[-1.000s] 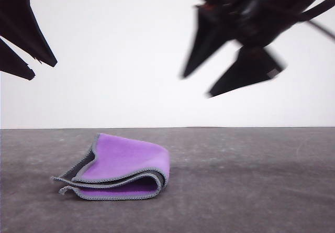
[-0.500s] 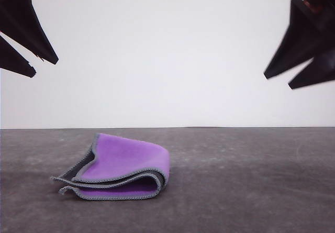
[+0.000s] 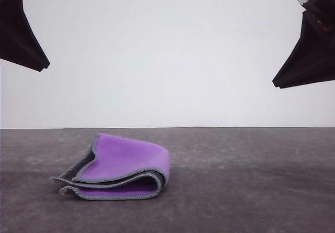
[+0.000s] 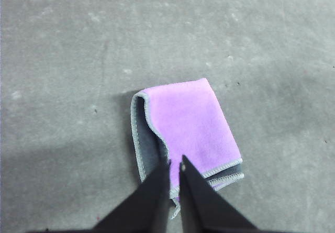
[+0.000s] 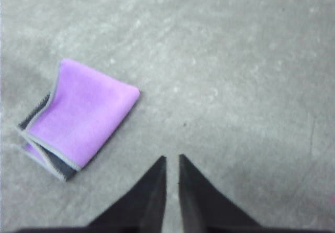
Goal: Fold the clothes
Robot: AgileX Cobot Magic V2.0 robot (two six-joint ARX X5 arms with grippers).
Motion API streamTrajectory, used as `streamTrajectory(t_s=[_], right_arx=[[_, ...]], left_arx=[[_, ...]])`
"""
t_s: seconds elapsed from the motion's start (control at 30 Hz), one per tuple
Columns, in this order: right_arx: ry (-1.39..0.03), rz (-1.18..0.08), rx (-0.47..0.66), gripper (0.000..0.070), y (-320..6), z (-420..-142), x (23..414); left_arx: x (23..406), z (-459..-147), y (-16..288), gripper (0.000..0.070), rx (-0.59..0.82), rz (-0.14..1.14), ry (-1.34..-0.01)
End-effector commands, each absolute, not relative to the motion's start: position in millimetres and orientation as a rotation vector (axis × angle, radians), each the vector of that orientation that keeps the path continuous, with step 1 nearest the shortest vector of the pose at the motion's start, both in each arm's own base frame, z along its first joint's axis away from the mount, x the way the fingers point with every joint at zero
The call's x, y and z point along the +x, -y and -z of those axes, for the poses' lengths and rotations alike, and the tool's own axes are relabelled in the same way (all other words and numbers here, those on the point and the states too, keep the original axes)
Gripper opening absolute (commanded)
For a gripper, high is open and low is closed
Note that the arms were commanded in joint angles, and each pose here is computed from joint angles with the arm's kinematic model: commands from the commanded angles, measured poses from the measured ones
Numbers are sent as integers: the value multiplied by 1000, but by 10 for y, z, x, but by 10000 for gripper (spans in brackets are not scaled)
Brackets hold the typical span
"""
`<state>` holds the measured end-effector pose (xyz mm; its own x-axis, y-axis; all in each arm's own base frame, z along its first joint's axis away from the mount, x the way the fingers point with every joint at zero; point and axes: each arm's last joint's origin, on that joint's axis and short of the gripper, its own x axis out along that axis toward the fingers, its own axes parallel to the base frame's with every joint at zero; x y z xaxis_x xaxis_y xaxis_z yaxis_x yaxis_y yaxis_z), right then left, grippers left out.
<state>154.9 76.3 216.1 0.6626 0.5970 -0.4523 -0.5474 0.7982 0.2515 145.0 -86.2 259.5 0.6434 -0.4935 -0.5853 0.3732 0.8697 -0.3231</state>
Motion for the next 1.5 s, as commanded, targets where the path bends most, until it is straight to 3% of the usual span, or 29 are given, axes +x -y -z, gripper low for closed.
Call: streamTrajectory(t_s=[0.0,0.4,0.6,1.03,1.27,1.47], right_arx=[[-520,-653,104,14,-778,-2208,1565],[-513,-654,105,14,-779,-2213,1568],[-513,-654,105,14,-779,-2213,1567],[-513,-654,105,14,-779,-2213,1567],[-513,-655,105,14,-779,-2213,1567],[-513,-654,105,14,-779,-2213,1567]], left_arx=[[1462,-2613,879,0,-176,507,-704],[1469,-2620,871,0,-177,503,-694],[1480,-2412,736,0,-5,505,-594],[1065,-1762,139,0,33,197,-242],[988,-1507,34,0,30,77,-178],[959,-1517,-20,0,30,-17,-155]])
